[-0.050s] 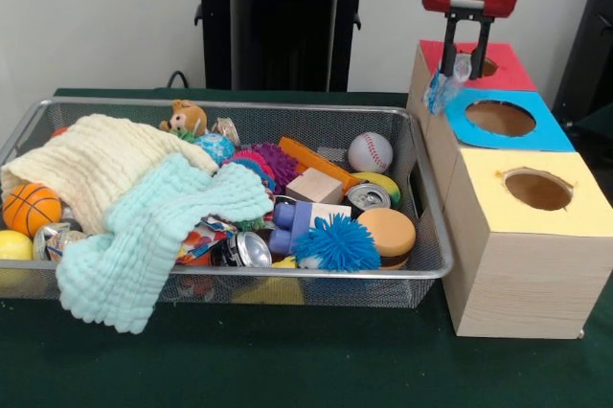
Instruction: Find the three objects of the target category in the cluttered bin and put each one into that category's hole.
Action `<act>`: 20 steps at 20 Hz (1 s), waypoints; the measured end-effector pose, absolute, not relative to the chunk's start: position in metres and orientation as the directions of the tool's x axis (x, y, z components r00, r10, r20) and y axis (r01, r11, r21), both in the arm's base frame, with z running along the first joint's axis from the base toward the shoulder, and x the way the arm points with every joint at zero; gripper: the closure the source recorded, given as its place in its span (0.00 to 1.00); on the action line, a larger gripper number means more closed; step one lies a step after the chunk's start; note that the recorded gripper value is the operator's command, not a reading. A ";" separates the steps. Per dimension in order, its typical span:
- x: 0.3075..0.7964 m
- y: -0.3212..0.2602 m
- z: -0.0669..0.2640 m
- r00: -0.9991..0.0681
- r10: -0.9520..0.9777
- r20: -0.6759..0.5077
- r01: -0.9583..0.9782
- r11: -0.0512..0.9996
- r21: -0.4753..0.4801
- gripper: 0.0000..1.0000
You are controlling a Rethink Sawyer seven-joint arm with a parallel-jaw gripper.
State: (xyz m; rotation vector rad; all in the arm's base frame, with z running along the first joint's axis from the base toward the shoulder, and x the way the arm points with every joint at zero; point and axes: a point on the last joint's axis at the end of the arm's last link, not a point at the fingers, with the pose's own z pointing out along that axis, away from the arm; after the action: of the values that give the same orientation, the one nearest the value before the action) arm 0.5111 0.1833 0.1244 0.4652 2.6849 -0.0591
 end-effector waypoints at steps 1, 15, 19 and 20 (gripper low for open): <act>0.510 0.186 0.126 -0.857 0.319 -0.405 0.337 0.941 0.028 1.00; 0.504 0.233 0.134 -0.846 0.330 -0.419 0.343 0.938 0.045 1.00; 0.506 0.232 0.134 -0.841 0.340 -0.420 0.354 0.934 0.047 1.00; 0.509 0.232 0.133 -0.839 0.344 -0.422 0.359 0.932 0.046 1.00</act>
State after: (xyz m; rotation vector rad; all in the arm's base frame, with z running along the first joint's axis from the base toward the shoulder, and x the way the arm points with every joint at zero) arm 0.5087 0.2319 0.1327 0.5073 2.6563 -0.0477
